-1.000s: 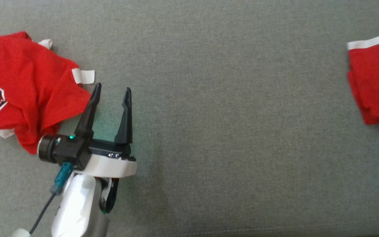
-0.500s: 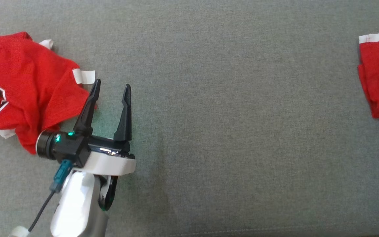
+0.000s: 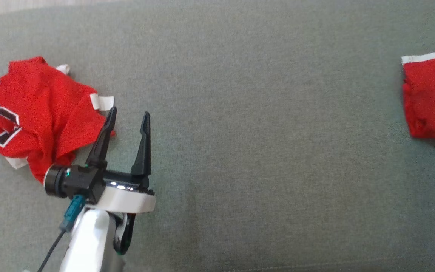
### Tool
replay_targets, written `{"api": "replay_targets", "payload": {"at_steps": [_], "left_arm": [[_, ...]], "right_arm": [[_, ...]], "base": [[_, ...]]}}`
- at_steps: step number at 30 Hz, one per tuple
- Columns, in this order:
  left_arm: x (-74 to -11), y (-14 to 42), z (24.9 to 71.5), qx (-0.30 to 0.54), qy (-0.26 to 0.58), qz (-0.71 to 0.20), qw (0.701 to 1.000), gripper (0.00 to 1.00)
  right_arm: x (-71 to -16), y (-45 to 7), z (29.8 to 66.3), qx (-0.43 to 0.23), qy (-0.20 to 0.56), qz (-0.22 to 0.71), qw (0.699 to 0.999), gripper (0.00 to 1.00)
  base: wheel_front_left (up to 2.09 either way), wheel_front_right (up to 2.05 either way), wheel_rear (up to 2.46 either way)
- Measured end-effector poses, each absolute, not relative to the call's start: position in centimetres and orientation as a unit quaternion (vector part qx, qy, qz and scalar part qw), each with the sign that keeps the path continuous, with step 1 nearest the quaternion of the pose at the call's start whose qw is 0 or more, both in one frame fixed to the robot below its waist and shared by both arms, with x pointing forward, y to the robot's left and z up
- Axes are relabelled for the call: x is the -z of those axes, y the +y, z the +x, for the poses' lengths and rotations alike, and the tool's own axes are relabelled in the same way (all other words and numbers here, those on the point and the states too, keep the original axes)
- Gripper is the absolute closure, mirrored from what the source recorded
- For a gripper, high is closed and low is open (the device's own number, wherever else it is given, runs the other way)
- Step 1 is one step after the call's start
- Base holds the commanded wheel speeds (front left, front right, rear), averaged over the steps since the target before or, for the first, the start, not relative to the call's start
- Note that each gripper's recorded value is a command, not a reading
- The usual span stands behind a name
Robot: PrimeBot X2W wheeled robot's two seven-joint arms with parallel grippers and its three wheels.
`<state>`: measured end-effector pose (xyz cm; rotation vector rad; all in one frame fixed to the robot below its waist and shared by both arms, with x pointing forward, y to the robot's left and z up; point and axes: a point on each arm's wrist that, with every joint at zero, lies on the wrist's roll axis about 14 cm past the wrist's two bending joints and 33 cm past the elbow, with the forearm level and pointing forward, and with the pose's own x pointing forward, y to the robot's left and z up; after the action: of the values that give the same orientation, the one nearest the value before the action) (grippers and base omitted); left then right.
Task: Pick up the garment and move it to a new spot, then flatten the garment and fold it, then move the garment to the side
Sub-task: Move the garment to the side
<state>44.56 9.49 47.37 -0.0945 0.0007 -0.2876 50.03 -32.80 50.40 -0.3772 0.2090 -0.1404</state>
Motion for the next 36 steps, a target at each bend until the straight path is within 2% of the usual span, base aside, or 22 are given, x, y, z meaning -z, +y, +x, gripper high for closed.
{"api": "replay_targets", "payload": {"at_steps": [6,15,18,26,36], "left_arm": [[-49.4,9.3,43.5,0.144,-0.024,-0.044,0.988,0.00],[-51.3,10.2,41.4,0.128,-0.045,-0.044,0.990,0.00],[-51.1,10.6,40.7,0.123,-0.042,-0.044,0.990,0.00],[-50.1,11.6,39.4,0.101,-0.024,-0.062,0.993,0.00],[-49.3,11.3,39.0,0.104,-0.012,-0.062,0.993,0.00]], "right_arm": [[-54.9,-27.1,49.7,0.029,0.000,-0.128,0.991,0.00],[-56.5,-20.0,46.3,-0.014,-0.076,0.006,0.997,0.00],[-55.6,-19.6,44.9,-0.017,-0.075,0.027,0.997,0.00],[-48.6,-17.2,40.3,-0.035,0.002,0.087,0.996,0.00],[-47.9,-16.2,39.8,-0.048,0.012,0.091,0.995,0.00]], "base": [[0.00,0.00,0.00],[0.00,0.00,0.00],[0.00,0.00,0.00],[0.00,0.00,0.00],[0.00,0.00,0.00]]}}
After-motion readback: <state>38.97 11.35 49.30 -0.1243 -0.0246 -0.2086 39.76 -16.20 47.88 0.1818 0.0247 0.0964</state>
